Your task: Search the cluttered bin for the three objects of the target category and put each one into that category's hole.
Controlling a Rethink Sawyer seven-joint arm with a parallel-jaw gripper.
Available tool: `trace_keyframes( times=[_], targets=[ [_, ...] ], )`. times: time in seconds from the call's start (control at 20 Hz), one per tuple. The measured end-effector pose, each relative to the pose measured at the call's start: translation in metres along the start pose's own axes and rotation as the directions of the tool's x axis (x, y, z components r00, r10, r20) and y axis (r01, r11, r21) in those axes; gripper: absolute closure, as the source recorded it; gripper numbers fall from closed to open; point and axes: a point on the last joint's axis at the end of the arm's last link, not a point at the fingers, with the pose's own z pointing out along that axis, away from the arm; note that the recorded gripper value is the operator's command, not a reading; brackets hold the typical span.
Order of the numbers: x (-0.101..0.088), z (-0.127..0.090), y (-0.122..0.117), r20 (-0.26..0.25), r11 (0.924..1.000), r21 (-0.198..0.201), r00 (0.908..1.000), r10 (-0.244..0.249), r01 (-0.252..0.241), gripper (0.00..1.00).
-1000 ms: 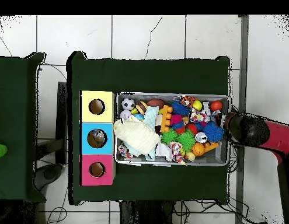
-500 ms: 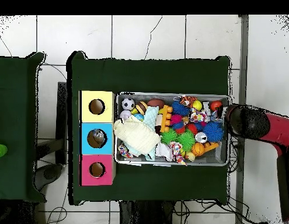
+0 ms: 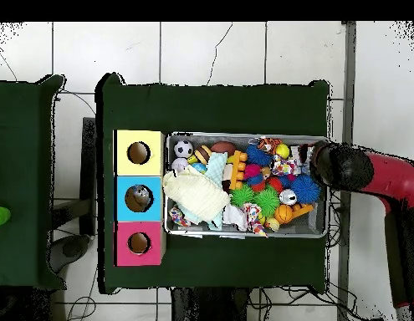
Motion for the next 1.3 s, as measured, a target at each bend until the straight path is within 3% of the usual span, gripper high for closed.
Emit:
trace_keyframes(
  times=[0.15, 0.2, 0.9, 1.3],
  targets=[
    [-0.001, 0.0, 0.003, 0.001, 1.0, -0.003, 1.0, 0.0, 0.0, 0.0],
    [-0.002, 0.0, 0.003, 0.001, 1.0, -0.004, 1.0, 0.0, 0.0, 1.0],
    [0.005, 0.008, 0.004, -0.011, 0.9998, -0.019, 0.9999, 0.01, -0.011, 1.0],
    [0.029, 0.034, 0.024, -0.063, 0.9981, -0.061, 0.998, 0.001, -0.005, 1.0]
  ],
)
